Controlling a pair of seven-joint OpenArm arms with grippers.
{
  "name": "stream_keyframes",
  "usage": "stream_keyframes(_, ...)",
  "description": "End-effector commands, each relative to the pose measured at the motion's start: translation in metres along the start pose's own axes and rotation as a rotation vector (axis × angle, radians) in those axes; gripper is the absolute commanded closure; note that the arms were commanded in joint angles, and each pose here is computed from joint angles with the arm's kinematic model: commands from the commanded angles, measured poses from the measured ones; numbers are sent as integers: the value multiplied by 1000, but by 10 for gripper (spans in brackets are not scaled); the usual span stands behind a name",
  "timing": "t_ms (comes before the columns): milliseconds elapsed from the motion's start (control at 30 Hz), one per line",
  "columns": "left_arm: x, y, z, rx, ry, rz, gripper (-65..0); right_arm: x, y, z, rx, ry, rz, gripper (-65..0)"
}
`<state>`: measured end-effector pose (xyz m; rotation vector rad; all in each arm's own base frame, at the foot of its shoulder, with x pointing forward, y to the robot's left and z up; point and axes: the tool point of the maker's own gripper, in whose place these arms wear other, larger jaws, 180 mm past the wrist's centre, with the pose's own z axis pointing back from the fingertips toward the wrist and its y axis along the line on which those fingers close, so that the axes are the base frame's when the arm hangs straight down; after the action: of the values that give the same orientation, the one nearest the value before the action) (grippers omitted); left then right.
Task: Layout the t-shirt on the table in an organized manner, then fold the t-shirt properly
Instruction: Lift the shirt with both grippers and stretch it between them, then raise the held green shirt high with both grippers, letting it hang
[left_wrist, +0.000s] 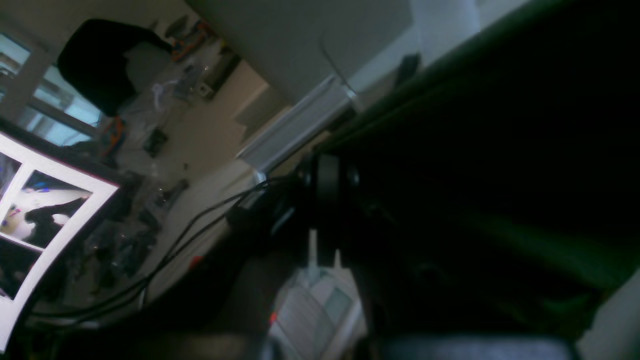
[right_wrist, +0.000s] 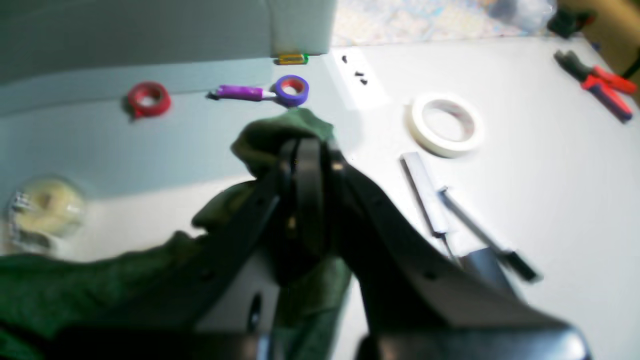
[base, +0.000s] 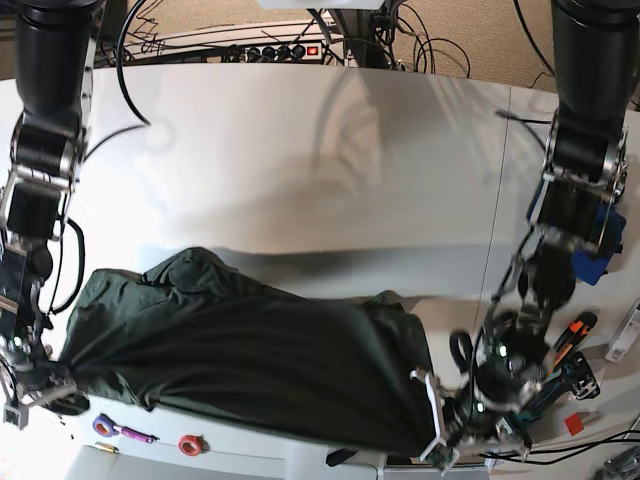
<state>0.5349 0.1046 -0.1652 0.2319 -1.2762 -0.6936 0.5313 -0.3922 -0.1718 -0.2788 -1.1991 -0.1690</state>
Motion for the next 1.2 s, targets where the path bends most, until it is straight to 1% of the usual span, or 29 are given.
stream_keyframes(0, 23, 22, -2, 39, -53, 6, 0, 37, 0, 1, -1, -79, -23, 0)
stream_keyframes(67, 22, 28, -14, 23, -32, 39, 0, 39, 14, -8, 23, -49, -62, 0)
stream_keyframes(133, 11, 32, -25, 12, 20, 83, 0, 30, 29, -17, 49, 20, -83, 0)
stream_keyframes(233, -22, 19, -37, -75, 148, 96, 0, 8, 51, -25, 120, 126, -48, 0)
stream_keyframes(300, -50, 9, -37, -121, 231, 88, 0, -7, 58, -25, 157, 160, -23, 0)
stream_keyframes(367, -76, 4, -35, -136, 288, 93, 0, -21, 57, -25, 160, 189, -17, 0)
stream_keyframes(433, -93, -1, -30, -153, 311, 109, 0, -37, 57, -22, 176, 238, -36, 0)
stream_keyframes(500, -100, -8, -25, -197, 305, 138, 0, -50, 66, -16, 255, 300, -47, 0)
stream_keyframes(567, -97, -5, -23, -202, 280, 144, 0, -53, 73, -9, 322, 329, -55, 0)
stream_keyframes(633, -84, 3, -25, -187, 234, 141, 0, -39, 73, -10, 337, 275, -74, 0)
stream_keyframes(733, -55, 20, -29, -161, 162, 135, 0, -4, 69, -14, 318, 146, -86, 0)
stream_keyframes(900, 7, 63, -31, -65, 45, 139, 0, 54, 51, -17, 214, -33, -103, 0)
stream_keyframes(967, 32, 80, -28, -33, 4, 135, 0, 76, 42, -16, 176, -81, -118, 0)
stream_keyframes(1167, 101, 120, -12, 10, -126, 145, 0, 145, 34, 0, 174, -202, -157, 0)
